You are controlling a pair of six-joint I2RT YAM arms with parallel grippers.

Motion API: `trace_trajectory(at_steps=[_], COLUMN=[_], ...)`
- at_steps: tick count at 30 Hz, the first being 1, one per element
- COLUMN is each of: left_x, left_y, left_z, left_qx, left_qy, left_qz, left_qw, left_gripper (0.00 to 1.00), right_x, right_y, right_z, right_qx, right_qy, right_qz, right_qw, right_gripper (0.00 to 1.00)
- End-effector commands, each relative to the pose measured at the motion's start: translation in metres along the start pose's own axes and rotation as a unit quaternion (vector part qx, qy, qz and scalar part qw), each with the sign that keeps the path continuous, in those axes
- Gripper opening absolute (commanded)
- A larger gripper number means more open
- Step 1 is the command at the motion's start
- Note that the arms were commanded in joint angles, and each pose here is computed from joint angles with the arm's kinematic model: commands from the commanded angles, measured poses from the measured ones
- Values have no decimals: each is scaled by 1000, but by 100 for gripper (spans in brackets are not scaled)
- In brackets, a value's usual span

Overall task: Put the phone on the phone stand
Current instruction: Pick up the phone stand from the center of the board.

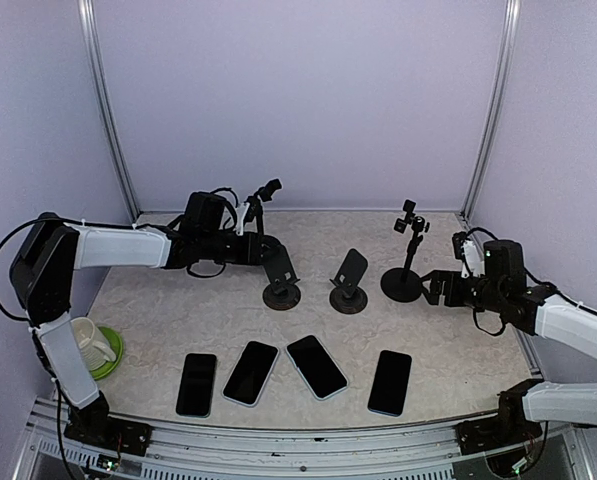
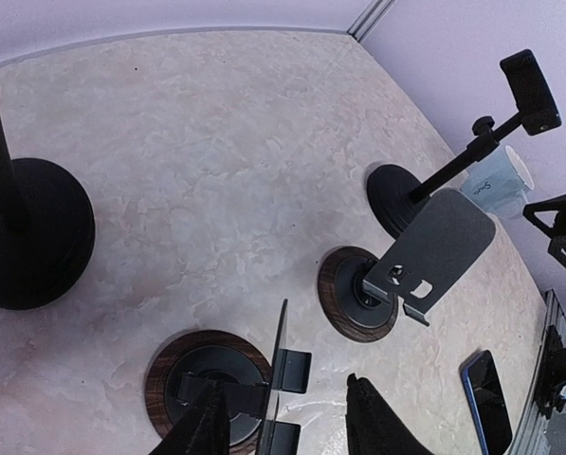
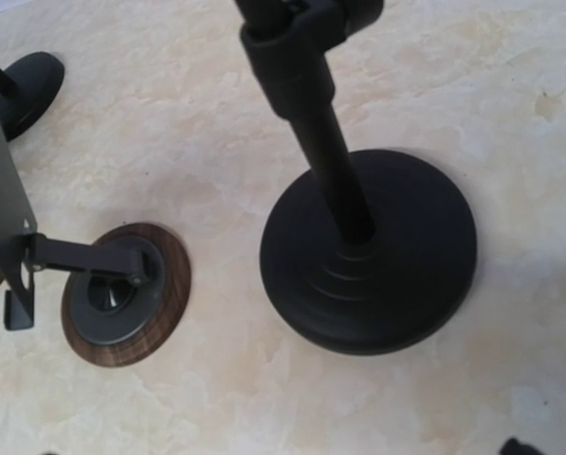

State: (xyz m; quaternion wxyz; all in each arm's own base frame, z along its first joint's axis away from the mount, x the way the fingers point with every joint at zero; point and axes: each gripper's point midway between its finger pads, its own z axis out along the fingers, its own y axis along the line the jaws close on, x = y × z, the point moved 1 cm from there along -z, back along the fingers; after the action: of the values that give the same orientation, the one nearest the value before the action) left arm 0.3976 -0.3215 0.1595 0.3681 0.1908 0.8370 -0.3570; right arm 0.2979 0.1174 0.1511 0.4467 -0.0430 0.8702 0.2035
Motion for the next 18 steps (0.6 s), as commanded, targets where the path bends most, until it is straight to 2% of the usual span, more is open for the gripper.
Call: trace_trajectory(at_steps=[1, 7, 11, 15, 18], left_x=[4, 9, 11, 12, 12], left_y=[0, 2, 2, 2, 1], left_z=[2, 1, 0, 1, 1], left_qx=[1, -3, -2, -1, 2], left_qy=[0, 7, 7, 7, 6], left_qz=[4, 4, 3, 1, -1], left_qw=[1000, 1000, 1000, 1000, 1000], left_gripper=[37, 32, 24, 7, 0], right_x=[1, 4, 7, 10, 11], right_y=[3, 2, 0, 0, -1], right_z=[2, 3, 4, 4, 4], right_qx=[-3, -2, -1, -2, -1], right_qy=[5, 7, 9, 11, 11], right_qz=[-3, -2, -2, 0, 0], right_qw=[1000, 1000, 1000, 1000, 1000], right_gripper=[100, 100, 100, 100, 100])
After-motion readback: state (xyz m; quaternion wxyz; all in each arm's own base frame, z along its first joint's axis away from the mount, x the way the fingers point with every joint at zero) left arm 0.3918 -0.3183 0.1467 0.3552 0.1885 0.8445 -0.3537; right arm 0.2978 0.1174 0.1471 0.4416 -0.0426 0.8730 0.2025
